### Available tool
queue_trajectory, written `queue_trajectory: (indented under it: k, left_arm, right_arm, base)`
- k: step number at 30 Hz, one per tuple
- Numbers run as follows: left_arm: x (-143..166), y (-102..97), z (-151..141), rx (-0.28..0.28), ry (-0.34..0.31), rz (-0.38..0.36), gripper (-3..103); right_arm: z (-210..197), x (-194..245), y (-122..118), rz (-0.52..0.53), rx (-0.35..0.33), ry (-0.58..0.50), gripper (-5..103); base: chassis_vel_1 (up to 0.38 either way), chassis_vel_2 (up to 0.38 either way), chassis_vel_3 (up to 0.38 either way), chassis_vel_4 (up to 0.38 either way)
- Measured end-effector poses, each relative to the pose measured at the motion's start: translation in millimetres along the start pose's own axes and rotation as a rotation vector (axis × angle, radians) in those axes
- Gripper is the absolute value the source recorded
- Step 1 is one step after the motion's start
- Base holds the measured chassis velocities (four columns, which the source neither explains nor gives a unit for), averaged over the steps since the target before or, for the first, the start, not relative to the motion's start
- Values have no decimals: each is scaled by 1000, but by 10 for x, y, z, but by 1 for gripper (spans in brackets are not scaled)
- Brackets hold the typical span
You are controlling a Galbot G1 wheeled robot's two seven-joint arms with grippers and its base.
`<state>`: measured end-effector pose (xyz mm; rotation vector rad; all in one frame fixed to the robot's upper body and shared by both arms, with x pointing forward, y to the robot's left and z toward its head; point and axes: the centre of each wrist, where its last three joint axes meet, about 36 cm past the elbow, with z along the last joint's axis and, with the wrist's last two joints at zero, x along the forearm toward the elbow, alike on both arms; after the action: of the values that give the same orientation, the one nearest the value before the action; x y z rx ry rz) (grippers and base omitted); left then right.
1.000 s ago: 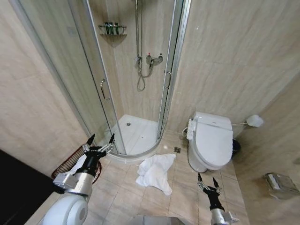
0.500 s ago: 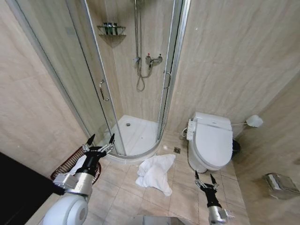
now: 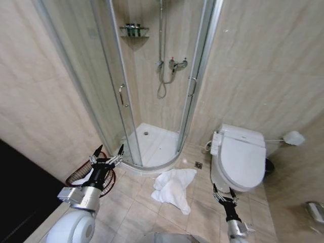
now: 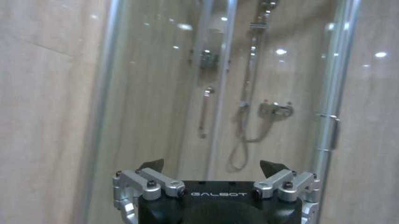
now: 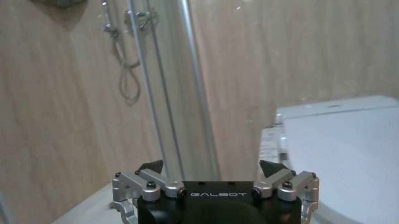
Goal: Discard the used towel into the hamper.
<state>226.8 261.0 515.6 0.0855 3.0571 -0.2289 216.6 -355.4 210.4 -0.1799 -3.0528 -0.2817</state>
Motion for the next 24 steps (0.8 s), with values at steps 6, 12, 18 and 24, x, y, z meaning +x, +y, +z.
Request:
queue_trajectory:
  k: [6, 12, 18, 24]
  left_arm:
    - [0, 0, 0, 0, 0, 0, 100]
    - [0, 0, 0, 0, 0, 0, 100]
    - [0, 0, 0, 0, 0, 0, 100]
    - [0, 0, 0, 0, 0, 0, 100]
  right_arm:
    - [11, -1, -96, -9, -6, 19, 100]
    - [30, -156, -210, 3, -10, 12, 100]
    - [217, -216, -369, -49, 29, -93, 100]
    - [286, -77, -358, -3, 45, -40, 100]
  base:
    - [94, 110, 117, 105]
    - [117, 121, 122, 112]
    - [80, 79, 52, 63]
    - [0, 0, 0, 0]
